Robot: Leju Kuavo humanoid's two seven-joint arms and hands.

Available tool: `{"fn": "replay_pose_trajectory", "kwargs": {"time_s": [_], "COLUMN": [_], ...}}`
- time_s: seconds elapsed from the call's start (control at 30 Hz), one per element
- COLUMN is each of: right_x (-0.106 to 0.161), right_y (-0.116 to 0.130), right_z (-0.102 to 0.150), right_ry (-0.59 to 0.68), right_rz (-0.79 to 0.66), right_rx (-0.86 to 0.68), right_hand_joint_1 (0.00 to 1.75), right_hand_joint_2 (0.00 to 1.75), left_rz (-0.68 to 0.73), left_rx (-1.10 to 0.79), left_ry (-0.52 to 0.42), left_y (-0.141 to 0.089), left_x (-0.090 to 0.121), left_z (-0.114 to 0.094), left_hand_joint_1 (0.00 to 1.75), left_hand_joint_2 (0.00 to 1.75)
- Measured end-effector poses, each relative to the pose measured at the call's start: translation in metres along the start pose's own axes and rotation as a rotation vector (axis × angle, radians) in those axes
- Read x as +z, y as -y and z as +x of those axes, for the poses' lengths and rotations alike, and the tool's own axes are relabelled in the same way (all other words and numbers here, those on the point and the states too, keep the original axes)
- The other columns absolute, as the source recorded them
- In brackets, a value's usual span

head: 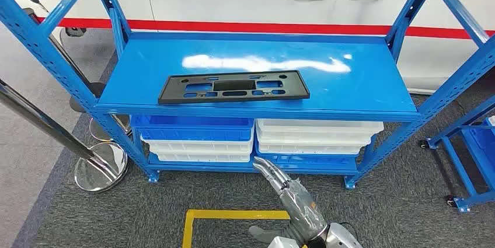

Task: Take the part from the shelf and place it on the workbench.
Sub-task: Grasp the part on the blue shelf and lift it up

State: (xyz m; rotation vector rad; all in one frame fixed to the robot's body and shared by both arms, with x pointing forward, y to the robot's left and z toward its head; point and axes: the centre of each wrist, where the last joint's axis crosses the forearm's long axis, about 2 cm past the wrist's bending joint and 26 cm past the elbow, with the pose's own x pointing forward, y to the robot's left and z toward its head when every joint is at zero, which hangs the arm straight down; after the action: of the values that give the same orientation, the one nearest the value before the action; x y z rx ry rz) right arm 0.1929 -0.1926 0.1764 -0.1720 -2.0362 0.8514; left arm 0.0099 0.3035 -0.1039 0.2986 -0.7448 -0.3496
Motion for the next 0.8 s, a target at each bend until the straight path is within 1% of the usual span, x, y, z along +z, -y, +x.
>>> {"fn": "replay_pose_trajectory", "kwargs": {"time_s": [0.07,0.13,0.2,0.27,0.33,0.4,0.5,0.8], "right_x": [-0.003,-0.01,-0.023,-0.041,-0.053,-0.058,-0.064,-0.076], "right_y": [-0.001,-0.003,-0.004,-0.01,-0.021,-0.029,-0.035,-0.045], "right_z": [-0.001,-0.001,-0.003,-0.01,-0.019,-0.025,-0.031,-0.03], "right_ry": [0.002,0.006,0.034,0.108,0.173,0.184,0.174,0.166], "right_rz": [0.005,0.0,-0.055,-0.126,-0.15,-0.147,-0.131,-0.104], "right_rx": [0.036,0.135,0.338,0.604,0.761,0.802,0.83,0.857], "right_hand_joint_1": [0.0,0.0,0.0,0.0,0.0,0.0,0.0,0.0], "right_hand_joint_2": [1.75,1.75,1.75,1.75,1.75,1.75,1.75,1.75], "left_rz": [0.005,0.01,0.006,-0.006,-0.018,-0.026,-0.039,-0.043], "left_rx": [0.001,0.009,0.032,0.058,0.073,0.082,0.089,0.091], "left_ry": [0.021,0.05,0.052,0.044,0.048,0.052,0.05,0.044], "left_y": [-0.003,-0.008,-0.01,-0.009,-0.008,-0.007,-0.007,-0.014], "left_x": [-0.004,-0.01,-0.016,-0.022,-0.029,-0.032,-0.034,-0.037], "left_z": [0.001,0.004,0.009,0.016,0.025,0.03,0.032,0.031], "left_hand_joint_1": [0.0,0.0,0.0,0.0,0.0,0.0,0.0,0.0], "left_hand_joint_2": [0.0,0.0,0.0,0.0,0.0,0.0,0.0,0.0]}}
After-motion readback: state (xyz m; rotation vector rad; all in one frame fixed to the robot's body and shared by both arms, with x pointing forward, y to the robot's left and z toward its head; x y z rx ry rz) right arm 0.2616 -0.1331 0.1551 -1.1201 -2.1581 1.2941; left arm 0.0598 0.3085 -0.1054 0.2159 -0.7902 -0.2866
